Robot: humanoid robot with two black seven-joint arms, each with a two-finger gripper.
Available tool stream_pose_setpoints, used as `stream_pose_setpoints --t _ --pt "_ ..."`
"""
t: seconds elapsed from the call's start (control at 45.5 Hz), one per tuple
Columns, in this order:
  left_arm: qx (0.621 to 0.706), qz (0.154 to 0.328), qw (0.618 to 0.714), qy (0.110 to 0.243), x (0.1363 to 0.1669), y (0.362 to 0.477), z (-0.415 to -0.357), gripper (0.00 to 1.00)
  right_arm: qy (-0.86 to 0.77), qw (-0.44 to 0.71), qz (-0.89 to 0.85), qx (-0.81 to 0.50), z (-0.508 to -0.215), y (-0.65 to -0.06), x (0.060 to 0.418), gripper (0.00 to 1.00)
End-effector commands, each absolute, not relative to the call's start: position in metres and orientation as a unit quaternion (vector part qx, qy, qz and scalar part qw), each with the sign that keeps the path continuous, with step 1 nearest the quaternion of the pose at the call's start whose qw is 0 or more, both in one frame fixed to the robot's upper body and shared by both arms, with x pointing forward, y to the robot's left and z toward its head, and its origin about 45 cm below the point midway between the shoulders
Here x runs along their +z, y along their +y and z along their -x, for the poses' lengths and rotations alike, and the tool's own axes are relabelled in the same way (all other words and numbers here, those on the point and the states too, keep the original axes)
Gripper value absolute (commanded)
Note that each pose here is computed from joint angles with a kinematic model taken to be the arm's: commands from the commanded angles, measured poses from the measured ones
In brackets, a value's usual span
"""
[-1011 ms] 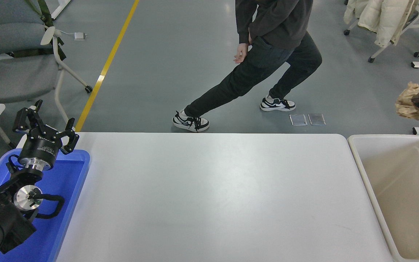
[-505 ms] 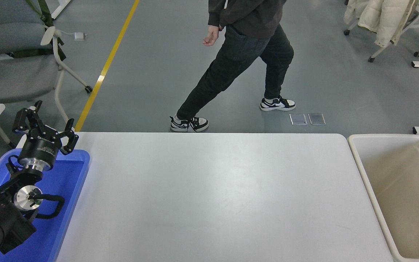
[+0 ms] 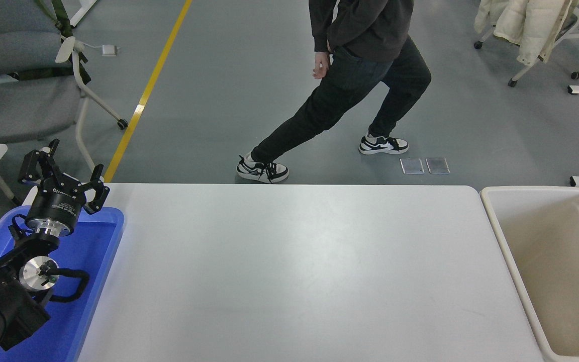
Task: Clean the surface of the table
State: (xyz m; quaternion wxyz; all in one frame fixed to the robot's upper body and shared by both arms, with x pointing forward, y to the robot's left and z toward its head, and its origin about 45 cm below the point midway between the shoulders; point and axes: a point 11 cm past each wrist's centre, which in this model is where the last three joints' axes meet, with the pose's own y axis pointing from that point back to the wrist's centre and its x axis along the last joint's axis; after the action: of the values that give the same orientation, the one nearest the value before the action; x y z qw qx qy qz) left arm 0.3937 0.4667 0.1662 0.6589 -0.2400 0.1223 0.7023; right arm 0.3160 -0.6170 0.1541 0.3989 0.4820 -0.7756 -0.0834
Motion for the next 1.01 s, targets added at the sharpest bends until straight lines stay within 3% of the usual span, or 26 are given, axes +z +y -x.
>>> stream_pose_setpoints --t 0.0,0.725,0.747,0.769,0.791,0.813,0.835,0.989 --pt "0.702 0.241 0.659 0.122 0.1667 0.466 -0.3942 1.0 -0.778 0.389 -0.476 -0.127 -0.321 -0.582 0.11 0.0" --pt "0.7016 0.24 0.6595 0.123 0.1662 0.466 -0.3937 1.0 -0.813 0.383 -0.424 -0.112 -0.339 -0.553 0.098 0.0" --pt "0.7013 0.241 0.6598 0.122 0.1668 0.466 -0.3943 1.0 -0.816 0.38 -0.421 -0.114 -0.338 -0.553 0.099 0.08" --pt "0.7013 0.241 0.6598 0.122 0.1668 0.466 -0.3943 1.0 -0.818 0.377 -0.419 -0.116 -0.338 -0.554 0.099 0.24" --pt "0.7015 0.241 0.6593 0.122 0.1668 0.466 -0.3942 1.0 -0.821 0.374 -0.416 -0.117 -0.338 -0.556 0.1 0.5" --pt "0.7018 0.24 0.6594 0.122 0.1667 0.467 -0.3941 1.0 -0.824 0.372 -0.411 -0.117 -0.337 -0.558 0.102 0.88" --pt "0.7018 0.241 0.6591 0.123 0.1662 0.467 -0.3937 1.0 -0.826 0.371 -0.408 -0.116 -0.337 -0.559 0.103 1.0" --pt "0.702 0.24 0.6594 0.122 0.1665 0.467 -0.3936 1.0 -0.826 0.387 -0.398 -0.097 -0.338 -0.56 0.106 1.0"
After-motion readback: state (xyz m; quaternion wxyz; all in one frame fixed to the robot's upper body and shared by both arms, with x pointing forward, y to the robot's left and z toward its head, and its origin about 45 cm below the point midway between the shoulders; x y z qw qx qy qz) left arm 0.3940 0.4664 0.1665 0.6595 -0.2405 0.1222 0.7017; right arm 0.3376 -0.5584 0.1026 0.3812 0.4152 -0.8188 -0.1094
